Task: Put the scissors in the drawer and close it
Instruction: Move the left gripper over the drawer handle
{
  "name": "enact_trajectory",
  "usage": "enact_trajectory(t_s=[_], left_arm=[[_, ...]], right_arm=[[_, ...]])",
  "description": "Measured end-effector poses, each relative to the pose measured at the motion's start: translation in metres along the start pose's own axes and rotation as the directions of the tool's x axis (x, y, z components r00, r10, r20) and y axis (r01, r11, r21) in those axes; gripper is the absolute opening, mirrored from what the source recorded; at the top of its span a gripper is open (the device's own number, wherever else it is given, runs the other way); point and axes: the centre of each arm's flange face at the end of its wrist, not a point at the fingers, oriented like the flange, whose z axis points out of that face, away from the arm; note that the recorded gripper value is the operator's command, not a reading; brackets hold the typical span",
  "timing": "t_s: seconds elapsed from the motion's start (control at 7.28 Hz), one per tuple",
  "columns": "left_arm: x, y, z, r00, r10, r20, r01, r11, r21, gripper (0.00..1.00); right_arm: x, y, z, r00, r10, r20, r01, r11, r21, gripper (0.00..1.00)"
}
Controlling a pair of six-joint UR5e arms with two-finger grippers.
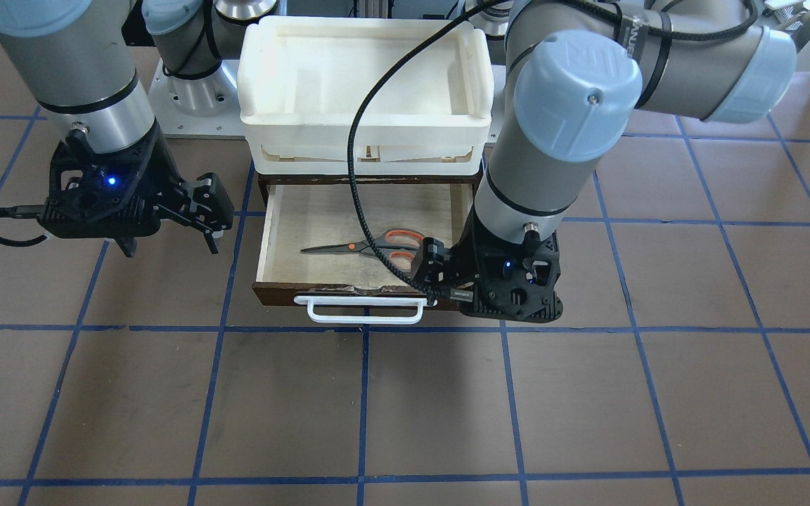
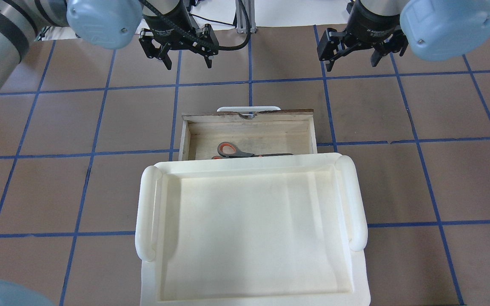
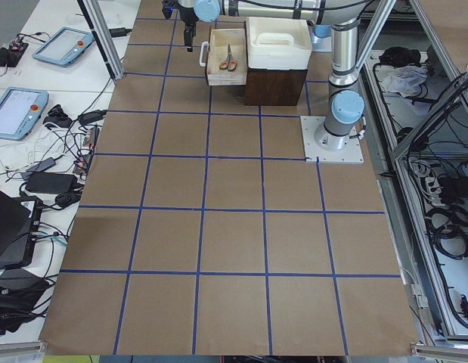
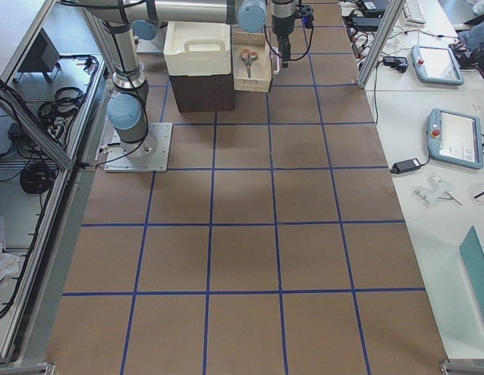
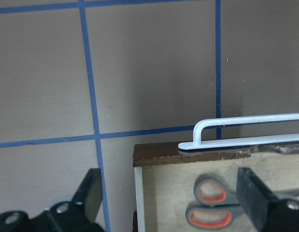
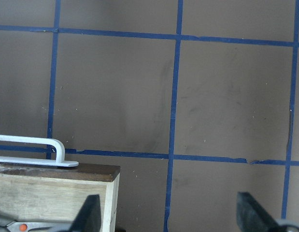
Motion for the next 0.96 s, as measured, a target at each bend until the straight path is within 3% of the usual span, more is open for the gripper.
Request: enact_trajectory(t_s=[0.27,0.55,0.96], left_arm=[[0.017,-0.022,0.039,1.000,-0.003,0.007,0.003,1.000,-0.031,1.00],[0.024,-0.031,0.071,0.999,-0.033,0.011,0.034,0.997,-0.065,1.00],[0.036,-0.043,0.112,0.997,-0.078,0.006,0.078,0.995,-0.062,1.00]], right_arm=[[-0.001,0.009,-0.006,0.997,0.071,0.005,-0.071,0.997,-0.011,1.00],[-0.002,0.021,-0.013,0.997,0.080,0.010,-0.080,0.996,-0.040,1.00],[-0.001,0.025,-0.011,0.997,0.079,0.007,-0.078,0.995,-0.055,1.00]])
